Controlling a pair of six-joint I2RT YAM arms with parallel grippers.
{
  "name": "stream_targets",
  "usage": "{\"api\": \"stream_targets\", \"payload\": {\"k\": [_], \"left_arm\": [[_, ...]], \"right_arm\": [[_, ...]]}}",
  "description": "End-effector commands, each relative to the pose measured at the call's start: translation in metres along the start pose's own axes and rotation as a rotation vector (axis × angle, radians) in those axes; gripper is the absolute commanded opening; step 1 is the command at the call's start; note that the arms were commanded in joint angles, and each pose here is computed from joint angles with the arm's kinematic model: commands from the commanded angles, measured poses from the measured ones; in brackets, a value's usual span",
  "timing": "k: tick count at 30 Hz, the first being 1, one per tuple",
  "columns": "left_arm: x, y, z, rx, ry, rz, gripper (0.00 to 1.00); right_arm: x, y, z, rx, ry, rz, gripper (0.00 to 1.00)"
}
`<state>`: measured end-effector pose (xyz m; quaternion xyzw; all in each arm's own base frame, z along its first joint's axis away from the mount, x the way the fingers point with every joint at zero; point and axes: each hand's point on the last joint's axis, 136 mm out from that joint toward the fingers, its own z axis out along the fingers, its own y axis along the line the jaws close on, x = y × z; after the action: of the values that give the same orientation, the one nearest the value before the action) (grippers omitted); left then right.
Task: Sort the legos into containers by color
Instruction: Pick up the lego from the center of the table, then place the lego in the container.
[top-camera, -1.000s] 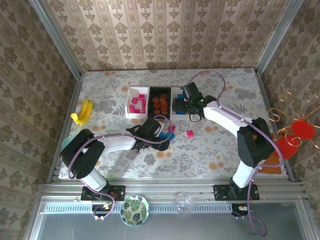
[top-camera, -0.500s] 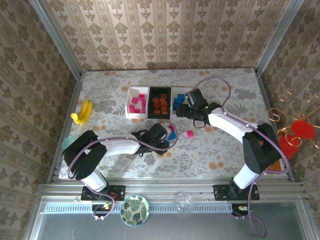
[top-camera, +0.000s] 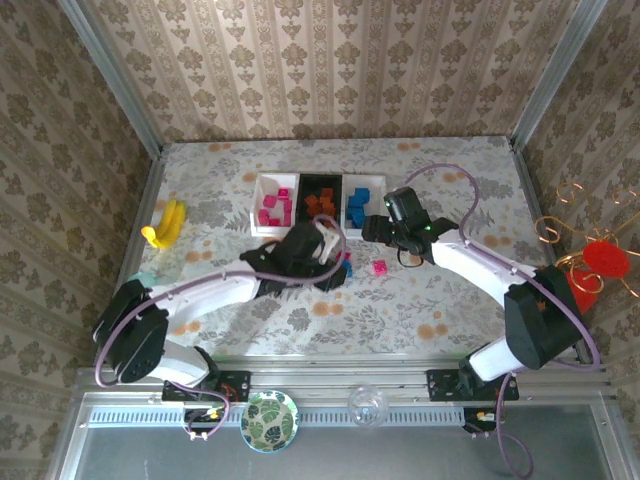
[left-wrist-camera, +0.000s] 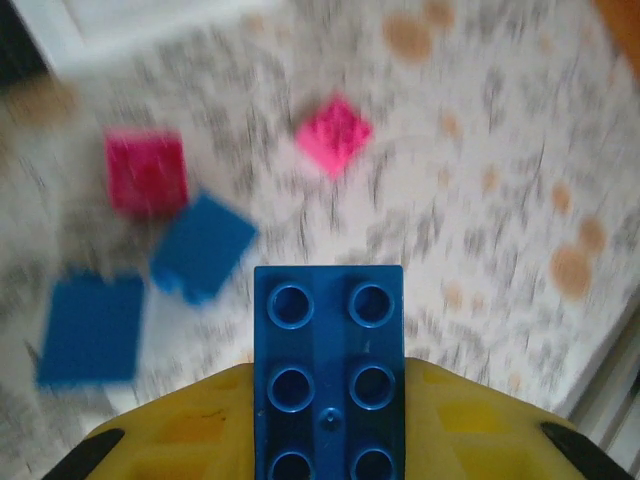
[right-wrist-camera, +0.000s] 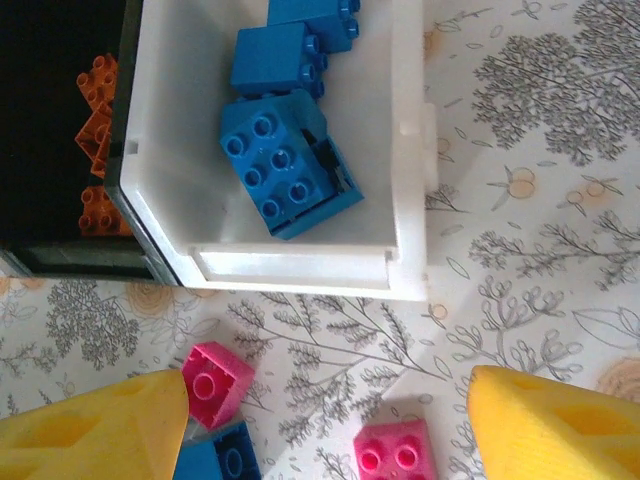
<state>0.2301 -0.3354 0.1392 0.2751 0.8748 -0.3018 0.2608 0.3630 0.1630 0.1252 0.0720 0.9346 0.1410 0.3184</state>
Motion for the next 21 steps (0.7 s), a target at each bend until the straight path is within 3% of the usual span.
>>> {"api": "stream_targets", "payload": {"k": [1,6,12,17,21], "left_arm": [[-0.057,0.013,0.009,-0.014,-0.075,-0.011,0.21],[-0.12,0.05,0.052,-0.097,-0.087,-0.015,0.19],[-0.156,0.079,0.093,-0.175,-0.075,-0.034,0.19],[-0.175,0.079,0.104,-0.147,-0.09,-0.068,0.44],[-0.198,0.048,0.07,-0.093,-0.184,-0.037,0.64]], "right_arm": [[-0.003,-0.007,-0.013,0.011,-0.044,0.025,0.75],[0.013,-0.018,-0.022,0.017,-0.028,0.031,0.75],[0.042,-0.024,-0.029,-0.003,0.021,0.0,0.76],[0.073,-0.019,-0.021,-0.02,0.104,-0.061,0.76],[0.085,-0.019,-0.004,0.009,0.151,-0.099,0.77]]}}
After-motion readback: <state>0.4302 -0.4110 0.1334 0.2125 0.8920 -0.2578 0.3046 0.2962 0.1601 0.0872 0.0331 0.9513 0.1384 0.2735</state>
